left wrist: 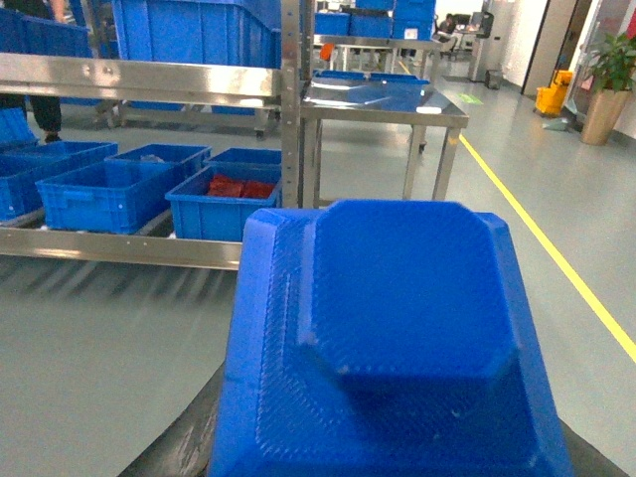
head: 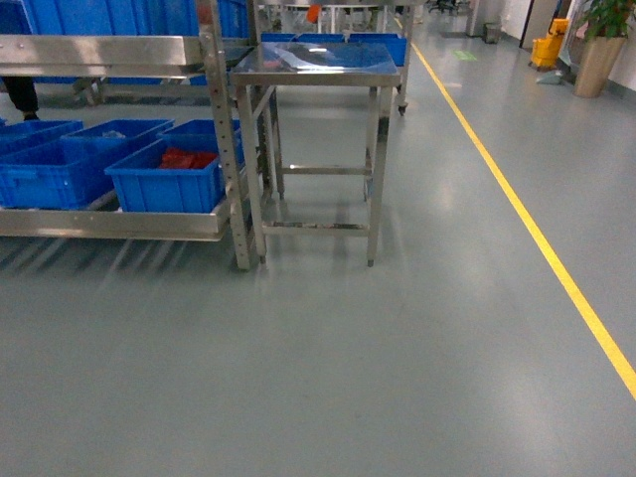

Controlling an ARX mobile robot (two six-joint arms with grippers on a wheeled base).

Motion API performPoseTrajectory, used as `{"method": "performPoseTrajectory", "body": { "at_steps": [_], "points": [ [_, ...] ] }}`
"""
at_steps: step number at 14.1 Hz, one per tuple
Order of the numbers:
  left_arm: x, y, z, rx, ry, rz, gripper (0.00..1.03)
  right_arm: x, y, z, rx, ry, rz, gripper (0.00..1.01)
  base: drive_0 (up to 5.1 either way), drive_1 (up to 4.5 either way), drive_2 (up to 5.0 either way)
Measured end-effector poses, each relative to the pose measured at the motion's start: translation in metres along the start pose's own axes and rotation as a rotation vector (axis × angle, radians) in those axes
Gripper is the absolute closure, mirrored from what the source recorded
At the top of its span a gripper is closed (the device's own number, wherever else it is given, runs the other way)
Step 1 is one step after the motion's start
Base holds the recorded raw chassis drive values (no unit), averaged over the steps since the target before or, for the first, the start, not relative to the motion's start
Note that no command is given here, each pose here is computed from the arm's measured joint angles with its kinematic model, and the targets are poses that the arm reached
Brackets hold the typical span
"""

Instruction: Sort blue parts and orange caps into right shelf containers

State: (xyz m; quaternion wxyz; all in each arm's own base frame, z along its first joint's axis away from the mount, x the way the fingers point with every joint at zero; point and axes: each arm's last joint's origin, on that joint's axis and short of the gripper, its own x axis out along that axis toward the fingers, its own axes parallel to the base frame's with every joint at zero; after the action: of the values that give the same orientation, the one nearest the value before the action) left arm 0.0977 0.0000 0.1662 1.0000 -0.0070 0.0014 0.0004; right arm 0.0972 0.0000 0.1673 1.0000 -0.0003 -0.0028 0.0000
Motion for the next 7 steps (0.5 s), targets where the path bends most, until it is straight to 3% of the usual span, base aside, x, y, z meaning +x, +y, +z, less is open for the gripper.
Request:
{"method": "performPoseTrajectory", "body": {
  "at_steps": [7],
  "points": [
    [0.0, 0.0, -0.0004, 0.0, 0.005, 0.0, 0.61, 0.0, 0.0, -0.0001, 0.0, 0.001, 0.0, 0.57, 0.0, 4.26, -4.2]
  ]
}}
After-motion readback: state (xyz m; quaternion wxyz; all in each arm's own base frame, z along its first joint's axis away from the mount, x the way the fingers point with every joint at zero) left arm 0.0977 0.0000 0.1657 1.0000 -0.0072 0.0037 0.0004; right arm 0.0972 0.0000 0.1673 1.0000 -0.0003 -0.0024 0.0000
